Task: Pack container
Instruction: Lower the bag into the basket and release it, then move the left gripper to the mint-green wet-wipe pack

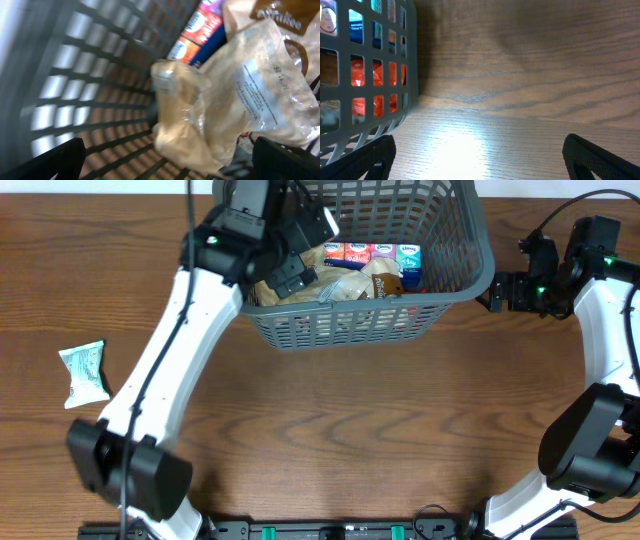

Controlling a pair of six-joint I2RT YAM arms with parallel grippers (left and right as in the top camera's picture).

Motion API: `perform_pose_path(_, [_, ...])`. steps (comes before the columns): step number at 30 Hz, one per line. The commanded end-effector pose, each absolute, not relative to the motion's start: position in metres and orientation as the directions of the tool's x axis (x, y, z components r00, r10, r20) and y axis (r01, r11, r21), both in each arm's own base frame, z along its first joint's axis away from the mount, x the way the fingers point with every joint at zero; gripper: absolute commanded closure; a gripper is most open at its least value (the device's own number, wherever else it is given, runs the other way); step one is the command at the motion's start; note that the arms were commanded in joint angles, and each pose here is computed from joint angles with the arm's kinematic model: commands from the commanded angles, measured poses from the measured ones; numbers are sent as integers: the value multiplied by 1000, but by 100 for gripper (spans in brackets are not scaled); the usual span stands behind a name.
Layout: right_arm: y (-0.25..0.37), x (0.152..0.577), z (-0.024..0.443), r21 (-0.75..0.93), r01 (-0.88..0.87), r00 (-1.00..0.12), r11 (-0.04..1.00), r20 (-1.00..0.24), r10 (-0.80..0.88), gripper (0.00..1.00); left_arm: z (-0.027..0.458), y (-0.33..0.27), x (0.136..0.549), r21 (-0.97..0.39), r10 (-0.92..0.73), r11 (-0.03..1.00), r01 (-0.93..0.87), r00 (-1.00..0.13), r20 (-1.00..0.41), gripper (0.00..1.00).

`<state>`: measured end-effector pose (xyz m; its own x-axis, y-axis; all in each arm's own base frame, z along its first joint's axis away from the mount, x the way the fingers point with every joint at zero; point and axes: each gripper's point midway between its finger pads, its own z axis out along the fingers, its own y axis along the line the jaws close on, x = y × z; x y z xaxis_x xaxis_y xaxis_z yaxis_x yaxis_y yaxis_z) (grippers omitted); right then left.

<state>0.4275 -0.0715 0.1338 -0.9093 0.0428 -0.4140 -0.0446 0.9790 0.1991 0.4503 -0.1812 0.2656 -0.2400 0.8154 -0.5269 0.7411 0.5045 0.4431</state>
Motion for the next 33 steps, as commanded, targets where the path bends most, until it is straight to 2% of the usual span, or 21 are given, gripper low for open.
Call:
perform_pose_path(1, [-66, 427, 134, 204, -61, -909, 977, -415, 29, 1, 332, -144, 444, 533, 778, 588, 609, -243, -580, 1])
perform_pose_path(4, [-66, 427, 134, 203, -62, -909, 977, -416, 28, 1, 366, -97, 437, 546, 700, 707, 450, -334, -631, 1])
perform_pose_path(7, [-66, 427, 134, 203, -65, -909, 977, -416, 26, 1, 396, -30, 420, 447, 480, 875, 187, -467, -743, 1])
perform_pose_path(11, [-66, 427, 134, 202, -65, -909, 977, -416, 25, 1, 405, 29, 389, 341, 284, 940, -4, -545, -789, 1])
perform_pose_path(15, [-66, 427, 134, 203, -65, -910, 977, -415, 26, 1, 401, 79, 357, 276, 122, 946, -168, -606, -786, 1])
perform_pose_path(17, [-66, 427, 134, 203, -65, -909, 977, -415, 26, 1, 391, 109, 344, 204, -29, 932, -299, -624, -781, 1])
perform_pose_path(23, [-66, 428, 134, 199, -73, -908, 977, -419, 18, 1, 329, 174, 317, 76, -405, 806, -587, -641, -651, 1])
perform_pose_path(26, [-66, 428, 134, 198, -76, -908, 977, -420, 14, 1, 293, 195, 313, 77, -507, 757, -649, -657, -558, 1])
perform_pose_path(33, [-66, 427, 134, 198, -76, -908, 977, -419, 14, 1, 210, 209, 327, 96, -580, 751, -654, -722, -377, 1])
